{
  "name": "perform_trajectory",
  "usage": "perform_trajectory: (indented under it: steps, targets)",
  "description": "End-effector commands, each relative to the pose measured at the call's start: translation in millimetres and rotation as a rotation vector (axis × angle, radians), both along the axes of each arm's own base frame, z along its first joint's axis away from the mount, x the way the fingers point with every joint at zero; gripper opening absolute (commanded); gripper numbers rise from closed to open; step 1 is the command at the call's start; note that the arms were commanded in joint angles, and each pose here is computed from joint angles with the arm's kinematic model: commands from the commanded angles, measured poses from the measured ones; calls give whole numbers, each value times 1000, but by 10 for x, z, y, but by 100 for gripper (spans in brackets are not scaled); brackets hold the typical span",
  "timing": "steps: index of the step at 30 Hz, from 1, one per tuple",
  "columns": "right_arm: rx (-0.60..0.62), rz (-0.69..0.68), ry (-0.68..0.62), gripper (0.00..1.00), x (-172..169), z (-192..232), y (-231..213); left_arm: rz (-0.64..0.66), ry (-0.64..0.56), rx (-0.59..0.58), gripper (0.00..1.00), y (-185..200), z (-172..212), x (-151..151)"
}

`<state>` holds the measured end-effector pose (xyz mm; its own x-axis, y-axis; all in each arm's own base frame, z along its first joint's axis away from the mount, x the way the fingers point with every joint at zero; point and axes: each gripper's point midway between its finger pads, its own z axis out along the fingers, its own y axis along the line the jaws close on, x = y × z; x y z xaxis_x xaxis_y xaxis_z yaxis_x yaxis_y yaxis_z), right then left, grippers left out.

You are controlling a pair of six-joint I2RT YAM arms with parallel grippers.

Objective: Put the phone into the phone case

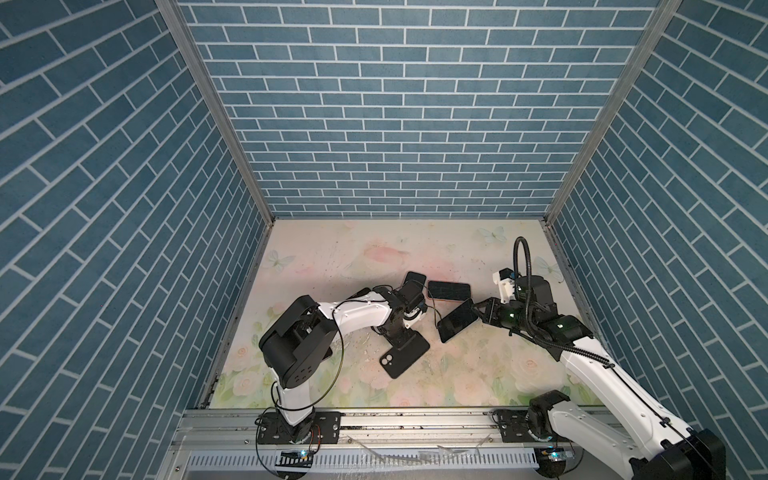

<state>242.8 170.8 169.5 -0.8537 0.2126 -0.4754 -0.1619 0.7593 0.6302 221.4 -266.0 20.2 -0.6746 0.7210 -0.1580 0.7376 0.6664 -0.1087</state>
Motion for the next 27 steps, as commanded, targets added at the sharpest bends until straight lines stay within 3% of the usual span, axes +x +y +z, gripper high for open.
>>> perform_trajectory:
  steps: [1,4,9,17,20,27]
  targets:
    - [35,-3,-38,0,70,150,32,99,25,35,0,108,-74,-33]
    - [31,-2,-47,0,80,167,29,215,-6,68,0,186,-8,37]
    - [34,-9,-73,0,105,220,15,565,-39,148,0,400,133,125]
    - [37,-17,-121,0,130,315,-14,1256,24,40,0,527,187,-38]
    - [36,-19,-139,0,127,349,-30,1459,67,15,0,557,173,-121]
    - [45,-17,-162,0,109,400,-43,1743,120,75,0,506,157,-346]
